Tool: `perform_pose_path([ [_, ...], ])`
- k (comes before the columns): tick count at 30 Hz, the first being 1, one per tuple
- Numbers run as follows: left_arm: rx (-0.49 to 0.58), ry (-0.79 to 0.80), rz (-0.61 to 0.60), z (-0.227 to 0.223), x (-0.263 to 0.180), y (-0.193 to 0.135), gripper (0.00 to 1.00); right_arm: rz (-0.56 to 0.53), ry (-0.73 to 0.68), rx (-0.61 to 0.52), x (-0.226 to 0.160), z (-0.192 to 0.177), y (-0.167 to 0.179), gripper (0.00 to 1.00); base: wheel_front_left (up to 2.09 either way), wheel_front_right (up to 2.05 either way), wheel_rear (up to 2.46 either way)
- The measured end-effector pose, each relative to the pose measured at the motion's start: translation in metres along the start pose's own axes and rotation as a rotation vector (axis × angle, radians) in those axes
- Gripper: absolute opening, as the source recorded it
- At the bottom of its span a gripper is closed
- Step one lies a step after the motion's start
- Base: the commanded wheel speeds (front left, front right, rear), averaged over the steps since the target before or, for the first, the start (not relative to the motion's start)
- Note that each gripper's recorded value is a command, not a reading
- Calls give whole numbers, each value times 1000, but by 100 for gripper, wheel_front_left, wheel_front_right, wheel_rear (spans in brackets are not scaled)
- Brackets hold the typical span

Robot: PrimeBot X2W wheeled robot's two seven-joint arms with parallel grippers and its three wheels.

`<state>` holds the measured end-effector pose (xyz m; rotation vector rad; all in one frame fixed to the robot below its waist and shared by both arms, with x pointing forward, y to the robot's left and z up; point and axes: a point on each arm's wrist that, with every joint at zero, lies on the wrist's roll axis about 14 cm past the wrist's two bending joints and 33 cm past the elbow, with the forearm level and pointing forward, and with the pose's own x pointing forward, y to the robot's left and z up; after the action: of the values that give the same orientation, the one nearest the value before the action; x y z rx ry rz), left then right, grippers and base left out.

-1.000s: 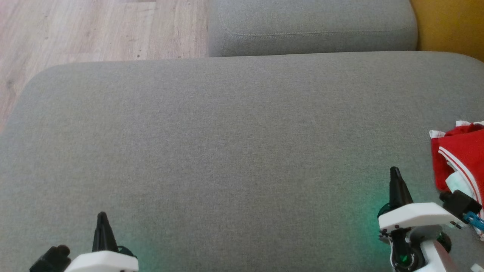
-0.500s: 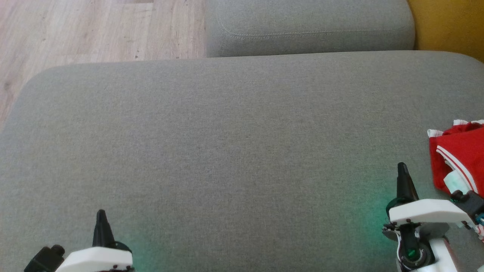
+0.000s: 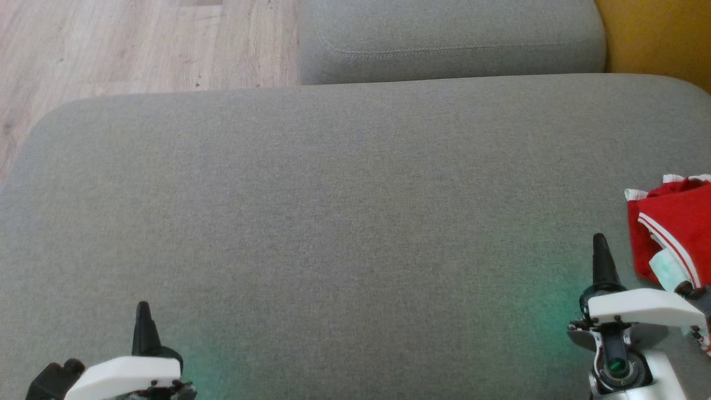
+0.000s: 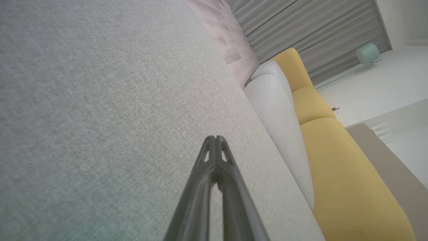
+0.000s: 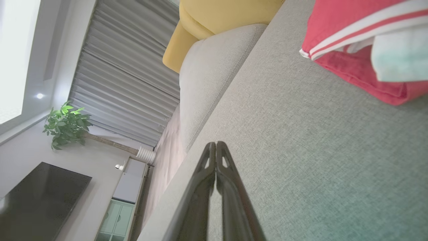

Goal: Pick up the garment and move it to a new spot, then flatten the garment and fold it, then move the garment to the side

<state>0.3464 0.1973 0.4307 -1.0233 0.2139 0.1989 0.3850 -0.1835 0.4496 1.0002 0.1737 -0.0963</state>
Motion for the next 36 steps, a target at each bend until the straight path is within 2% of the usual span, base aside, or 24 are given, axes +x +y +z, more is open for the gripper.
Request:
perform_pose_path([
  [36,-380,31,-125,10,11,-33,0,67,-47,408,-6,27,12,0,0,0,0],
])
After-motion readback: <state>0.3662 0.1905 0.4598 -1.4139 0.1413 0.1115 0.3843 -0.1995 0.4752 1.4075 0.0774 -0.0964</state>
